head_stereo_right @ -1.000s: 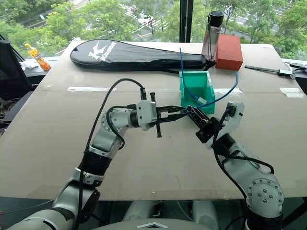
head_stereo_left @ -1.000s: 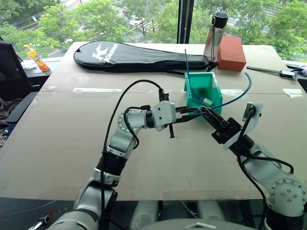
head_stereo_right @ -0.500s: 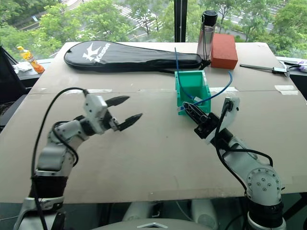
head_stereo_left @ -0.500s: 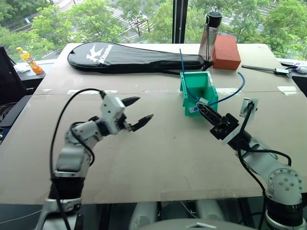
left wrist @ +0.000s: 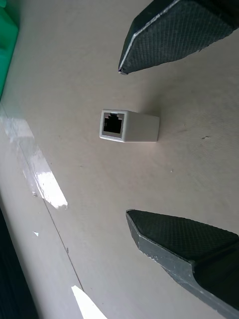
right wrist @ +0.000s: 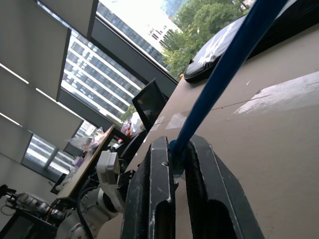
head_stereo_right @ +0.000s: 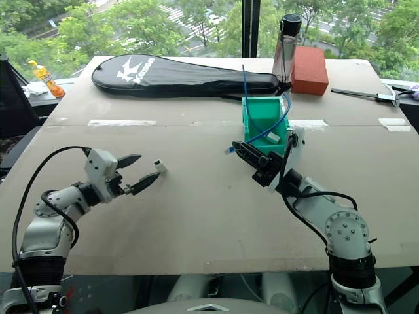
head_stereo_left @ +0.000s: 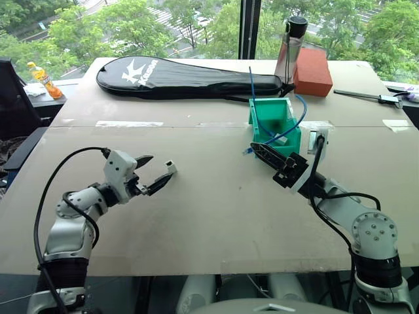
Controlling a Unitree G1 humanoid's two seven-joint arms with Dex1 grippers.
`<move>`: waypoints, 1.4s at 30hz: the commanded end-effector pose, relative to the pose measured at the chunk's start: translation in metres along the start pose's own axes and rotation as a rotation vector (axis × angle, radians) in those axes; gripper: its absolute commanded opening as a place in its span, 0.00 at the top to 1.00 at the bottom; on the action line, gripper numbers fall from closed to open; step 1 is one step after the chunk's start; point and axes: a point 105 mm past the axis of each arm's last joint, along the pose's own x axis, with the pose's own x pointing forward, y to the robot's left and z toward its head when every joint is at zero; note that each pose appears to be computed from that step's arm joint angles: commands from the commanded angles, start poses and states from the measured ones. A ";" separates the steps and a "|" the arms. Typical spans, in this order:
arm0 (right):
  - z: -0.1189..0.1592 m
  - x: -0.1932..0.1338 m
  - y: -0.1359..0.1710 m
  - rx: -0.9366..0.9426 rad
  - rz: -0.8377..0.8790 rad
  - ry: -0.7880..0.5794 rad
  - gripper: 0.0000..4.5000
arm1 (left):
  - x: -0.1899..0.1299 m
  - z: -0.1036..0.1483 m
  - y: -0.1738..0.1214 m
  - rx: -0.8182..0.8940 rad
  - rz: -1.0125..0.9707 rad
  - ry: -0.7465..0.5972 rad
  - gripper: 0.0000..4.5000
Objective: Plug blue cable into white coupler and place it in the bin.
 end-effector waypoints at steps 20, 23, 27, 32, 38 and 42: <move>0.017 -0.021 0.007 -0.258 -0.013 0.025 1.00 | 0.041 0.029 -0.064 0.090 -0.398 -0.092 0.92; 0.021 -0.029 0.002 -0.437 -0.023 0.136 1.00 | 0.059 0.039 -0.097 0.075 -0.541 -0.092 0.92; 0.023 -0.037 0.000 -0.544 0.006 0.251 1.00 | 0.085 0.045 -0.121 0.092 -0.647 -0.083 0.92; 0.024 -0.041 -0.011 -0.725 0.036 0.436 1.00 | 0.125 0.048 -0.150 0.197 -0.722 -0.034 0.92; 0.017 -0.024 -0.021 -0.846 0.105 0.558 1.00 | 0.136 0.042 -0.169 0.225 -0.755 0.006 0.92; 0.010 -0.013 -0.032 -0.926 0.178 0.647 1.00 | 0.136 0.033 -0.171 0.229 -0.754 0.033 0.92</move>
